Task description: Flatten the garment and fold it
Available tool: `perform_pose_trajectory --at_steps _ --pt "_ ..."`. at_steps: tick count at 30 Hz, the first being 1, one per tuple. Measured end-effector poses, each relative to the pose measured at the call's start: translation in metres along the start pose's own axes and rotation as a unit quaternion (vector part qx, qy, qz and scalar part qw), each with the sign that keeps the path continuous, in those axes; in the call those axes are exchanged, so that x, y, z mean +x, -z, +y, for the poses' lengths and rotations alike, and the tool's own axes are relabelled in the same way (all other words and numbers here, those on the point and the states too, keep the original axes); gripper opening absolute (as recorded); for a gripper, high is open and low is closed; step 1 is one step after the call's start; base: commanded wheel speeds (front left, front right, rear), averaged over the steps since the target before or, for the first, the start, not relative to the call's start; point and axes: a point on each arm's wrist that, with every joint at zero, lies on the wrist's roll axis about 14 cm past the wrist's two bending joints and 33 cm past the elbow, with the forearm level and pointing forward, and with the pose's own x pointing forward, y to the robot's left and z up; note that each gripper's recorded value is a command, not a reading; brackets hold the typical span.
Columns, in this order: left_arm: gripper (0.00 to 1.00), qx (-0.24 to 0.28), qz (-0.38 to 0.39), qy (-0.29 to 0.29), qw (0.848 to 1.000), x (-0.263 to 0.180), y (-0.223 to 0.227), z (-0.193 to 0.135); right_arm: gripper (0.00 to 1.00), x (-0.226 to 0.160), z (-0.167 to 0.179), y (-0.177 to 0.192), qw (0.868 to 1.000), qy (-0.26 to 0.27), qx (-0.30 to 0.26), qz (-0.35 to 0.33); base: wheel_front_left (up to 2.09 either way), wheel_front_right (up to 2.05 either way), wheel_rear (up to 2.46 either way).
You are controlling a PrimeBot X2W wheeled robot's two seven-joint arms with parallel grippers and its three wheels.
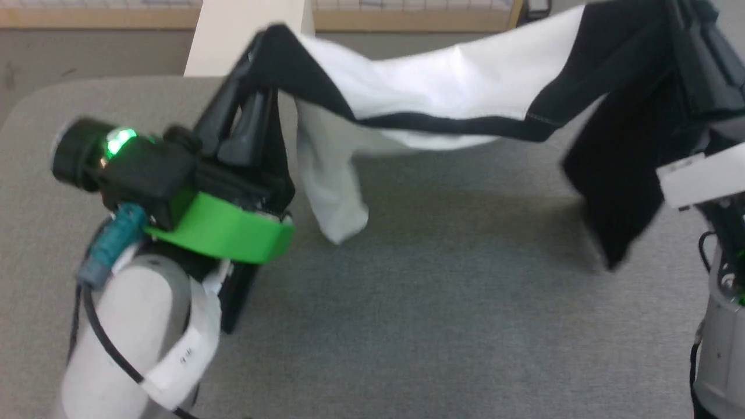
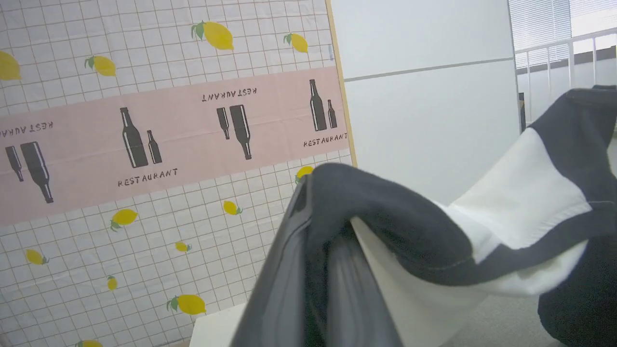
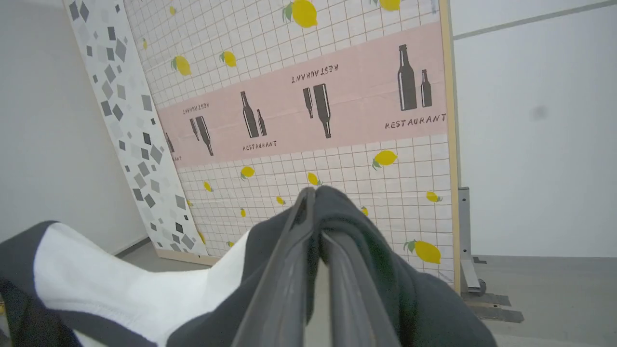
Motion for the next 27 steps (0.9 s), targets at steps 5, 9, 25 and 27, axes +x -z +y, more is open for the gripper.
perform_pose_trajectory --at_steps 5,9,25,27 --pt "0.0 0.007 -0.048 0.01 0.999 0.021 -0.055 -0.002 0.0 -0.006 0.019 -0.057 0.999 -0.024 -0.026 -0.041 0.0 0.0 0.0" --pt "0.0 -0.008 -0.066 0.025 0.997 0.03 -0.085 -0.008 0.0 -0.013 0.032 -0.084 0.997 -0.038 -0.035 -0.051 0.0 0.0 0.0" --pt "0.0 0.004 0.041 0.013 0.999 0.111 -0.033 0.013 0.0 0.041 -0.008 -0.069 0.999 0.004 -0.036 0.033 0.0 0.0 0.0" --pt "0.0 0.016 0.049 0.009 0.999 0.132 -0.021 0.019 0.0 0.062 -0.019 -0.069 0.998 0.015 -0.048 0.032 0.0 0.0 0.0"
